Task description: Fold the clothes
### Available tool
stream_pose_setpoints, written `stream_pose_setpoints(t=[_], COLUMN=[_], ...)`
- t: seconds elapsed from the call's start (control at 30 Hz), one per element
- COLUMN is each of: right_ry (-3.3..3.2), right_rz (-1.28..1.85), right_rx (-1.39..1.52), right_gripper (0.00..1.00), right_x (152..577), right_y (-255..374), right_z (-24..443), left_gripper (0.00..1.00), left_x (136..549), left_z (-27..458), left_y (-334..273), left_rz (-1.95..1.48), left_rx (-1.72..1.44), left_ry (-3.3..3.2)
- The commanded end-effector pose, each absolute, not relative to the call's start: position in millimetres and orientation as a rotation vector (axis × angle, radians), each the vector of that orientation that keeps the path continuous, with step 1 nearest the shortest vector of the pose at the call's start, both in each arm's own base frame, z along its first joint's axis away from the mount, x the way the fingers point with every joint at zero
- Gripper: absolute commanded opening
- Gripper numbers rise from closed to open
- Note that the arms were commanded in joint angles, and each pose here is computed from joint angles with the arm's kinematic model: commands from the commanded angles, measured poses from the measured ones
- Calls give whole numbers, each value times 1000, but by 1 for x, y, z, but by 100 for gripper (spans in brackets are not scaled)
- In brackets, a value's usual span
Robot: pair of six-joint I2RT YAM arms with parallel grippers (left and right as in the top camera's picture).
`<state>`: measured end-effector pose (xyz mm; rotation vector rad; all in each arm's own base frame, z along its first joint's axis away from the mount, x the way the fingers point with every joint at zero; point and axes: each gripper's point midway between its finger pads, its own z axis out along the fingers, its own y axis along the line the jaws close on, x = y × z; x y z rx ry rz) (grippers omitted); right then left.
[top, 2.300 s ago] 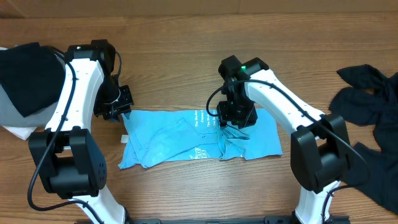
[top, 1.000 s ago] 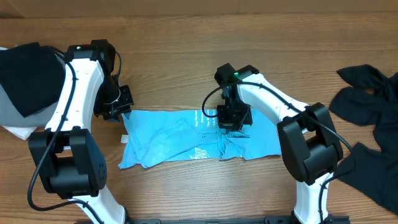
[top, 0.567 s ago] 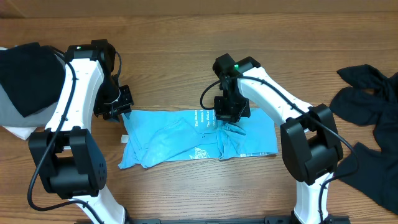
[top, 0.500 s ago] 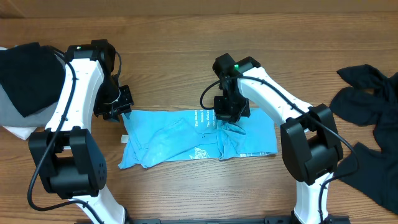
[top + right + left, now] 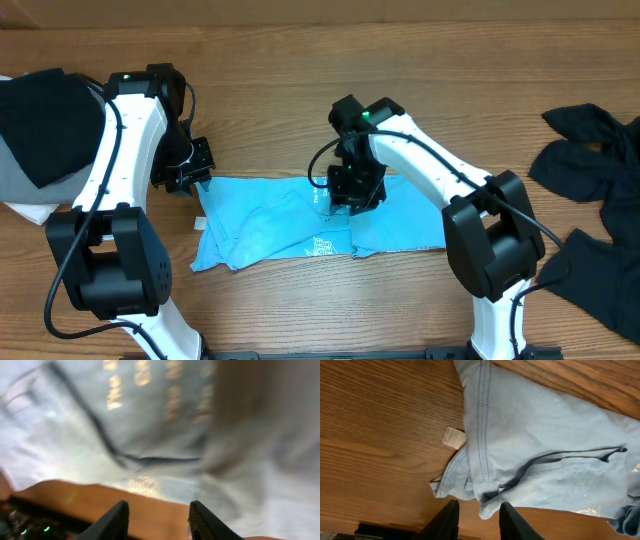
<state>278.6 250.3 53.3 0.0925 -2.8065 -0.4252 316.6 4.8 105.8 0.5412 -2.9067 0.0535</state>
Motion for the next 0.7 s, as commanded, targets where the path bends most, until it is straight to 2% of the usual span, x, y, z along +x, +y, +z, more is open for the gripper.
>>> stream_pose_setpoints(t=[0.0, 0.1, 0.3, 0.47, 0.57, 0.67], right_ry=[-2777, -2786, -2852, -2957, -3037, -3104], right_rz=[-544, -476, -195, -183, -221, -269], right_rx=[138, 177, 100, 66, 3, -91], right_gripper=[44, 34, 34, 34, 34, 41], right_x=[276, 275, 279, 294, 306, 317], right_y=[268, 256, 204, 186, 170, 149], right_z=[66, 64, 72, 95, 118, 139], left_gripper=[31, 31, 44, 52, 61, 65], left_x=[321, 320, 319, 319, 319, 313], left_z=[113, 113, 113, 113, 112, 107], left_y=[5, 5, 5, 5, 5, 5], left_rz=[71, 70, 69, 72, 74, 74], left_rx=[545, 544, 543, 516, 487, 443], left_ry=[-2933, -2928, -2924, -2930, -2933, -2920])
